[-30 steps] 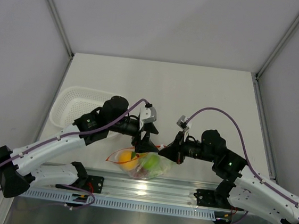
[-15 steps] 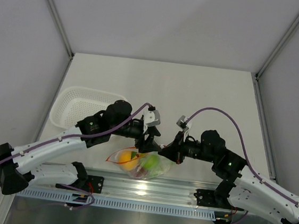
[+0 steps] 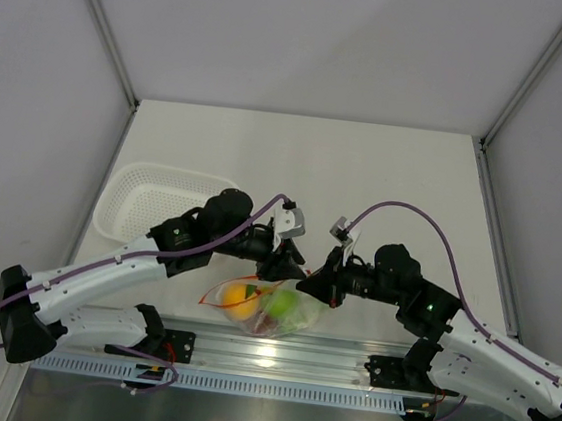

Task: Place the food in the zip-top bag and seal the zipper
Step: Zip the zipper food storage bag at the center of the board.

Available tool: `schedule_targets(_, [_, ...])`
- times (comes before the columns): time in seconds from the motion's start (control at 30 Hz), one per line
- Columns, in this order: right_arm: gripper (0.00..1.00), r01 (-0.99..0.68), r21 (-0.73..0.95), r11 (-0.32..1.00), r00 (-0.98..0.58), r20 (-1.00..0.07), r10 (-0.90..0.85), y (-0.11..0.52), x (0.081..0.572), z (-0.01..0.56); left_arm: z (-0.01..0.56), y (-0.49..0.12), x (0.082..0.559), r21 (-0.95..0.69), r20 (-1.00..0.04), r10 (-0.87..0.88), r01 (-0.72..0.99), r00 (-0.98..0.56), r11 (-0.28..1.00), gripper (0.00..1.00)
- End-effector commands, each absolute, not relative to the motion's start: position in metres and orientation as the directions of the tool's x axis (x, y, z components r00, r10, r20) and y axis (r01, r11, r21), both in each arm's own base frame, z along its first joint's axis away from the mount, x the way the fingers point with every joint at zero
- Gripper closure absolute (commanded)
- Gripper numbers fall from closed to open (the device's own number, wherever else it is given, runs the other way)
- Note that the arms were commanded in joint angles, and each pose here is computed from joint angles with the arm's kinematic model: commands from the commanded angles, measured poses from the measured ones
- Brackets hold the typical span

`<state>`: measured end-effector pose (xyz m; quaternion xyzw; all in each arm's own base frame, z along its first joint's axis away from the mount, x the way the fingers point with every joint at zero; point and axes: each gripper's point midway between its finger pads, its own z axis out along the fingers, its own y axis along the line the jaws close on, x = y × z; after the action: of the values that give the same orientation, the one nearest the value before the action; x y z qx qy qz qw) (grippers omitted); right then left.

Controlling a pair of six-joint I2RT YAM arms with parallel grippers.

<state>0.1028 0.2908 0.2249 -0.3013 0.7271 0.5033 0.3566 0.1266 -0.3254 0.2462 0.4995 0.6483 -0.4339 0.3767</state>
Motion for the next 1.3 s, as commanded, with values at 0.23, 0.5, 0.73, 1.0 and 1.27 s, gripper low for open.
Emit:
schedule_targets(0.23, [1.0,-0.8,0.493,0.341,-0.508,-0.86,0.051,0.287,0.116,0.264,0.257,-0.329,0.122,-0.189,-0.923,0.323,0.978,-0.209,0.093,1.0])
schedule_targets(0.5, [1.0,-0.728,0.561,0.394,-0.503,-0.828,0.249,0.275,0.135,0.283,0.243,-0.321,0.114,-0.211,-0.9,0.372,0.974,-0.227,0.084,0.99])
schedule_targets(0.73, [1.0,-0.669,0.6,0.44,-0.487,-0.8,0.35,0.258,0.146,0.283,0.237,-0.31,0.111,-0.219,-0.893,0.384,0.972,-0.237,0.089,0.99])
schedule_targets(1.0, [0.96,-0.826,0.509,0.243,-0.506,-0.859,0.08,0.29,0.107,0.276,0.254,-0.311,0.107,-0.216,-0.91,0.353,0.976,-0.217,0.043,0.99])
schedule_targets(1.27, [0.55,-0.868,0.446,0.218,-0.475,-0.874,-0.101,0.294,0.096,0.261,0.27,-0.318,0.109,-0.208,-0.917,0.347,0.978,-0.198,0.009,0.99])
